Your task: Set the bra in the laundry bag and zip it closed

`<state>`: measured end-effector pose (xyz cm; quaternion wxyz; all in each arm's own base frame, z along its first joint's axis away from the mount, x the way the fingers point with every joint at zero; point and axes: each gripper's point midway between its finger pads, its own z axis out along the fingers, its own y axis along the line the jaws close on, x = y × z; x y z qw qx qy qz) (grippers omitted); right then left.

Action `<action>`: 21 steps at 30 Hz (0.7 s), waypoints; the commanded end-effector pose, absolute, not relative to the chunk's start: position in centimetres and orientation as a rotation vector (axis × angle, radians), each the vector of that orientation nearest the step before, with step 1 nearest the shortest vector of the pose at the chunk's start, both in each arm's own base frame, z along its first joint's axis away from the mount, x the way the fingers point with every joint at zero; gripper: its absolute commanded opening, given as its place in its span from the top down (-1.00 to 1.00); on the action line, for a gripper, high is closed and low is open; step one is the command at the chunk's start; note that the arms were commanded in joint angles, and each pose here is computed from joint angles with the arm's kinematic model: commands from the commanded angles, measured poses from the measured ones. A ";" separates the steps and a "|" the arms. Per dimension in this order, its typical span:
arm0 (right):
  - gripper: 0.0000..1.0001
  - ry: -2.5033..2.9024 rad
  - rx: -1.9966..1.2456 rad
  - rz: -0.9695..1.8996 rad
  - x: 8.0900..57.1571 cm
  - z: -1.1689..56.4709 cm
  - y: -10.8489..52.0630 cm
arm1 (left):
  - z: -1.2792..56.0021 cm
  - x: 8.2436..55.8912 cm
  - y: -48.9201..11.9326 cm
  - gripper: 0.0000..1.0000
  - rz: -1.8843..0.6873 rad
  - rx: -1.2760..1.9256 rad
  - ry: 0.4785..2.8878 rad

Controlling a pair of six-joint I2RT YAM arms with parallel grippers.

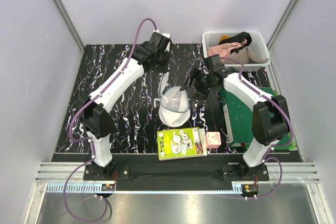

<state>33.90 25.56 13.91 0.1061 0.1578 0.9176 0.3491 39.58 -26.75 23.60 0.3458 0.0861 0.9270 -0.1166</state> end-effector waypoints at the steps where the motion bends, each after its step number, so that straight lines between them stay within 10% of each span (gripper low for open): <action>1: -0.65 2.653 0.264 0.878 34.0 14.9 23.6 | 25.9 39.0 -26.9 1.00 -0.436 0.191 2.370; 21: -0.23 2.742 0.026 1.030 33.5 9.6 26.4 | 30.1 39.1 -24.0 1.00 -0.668 0.083 2.280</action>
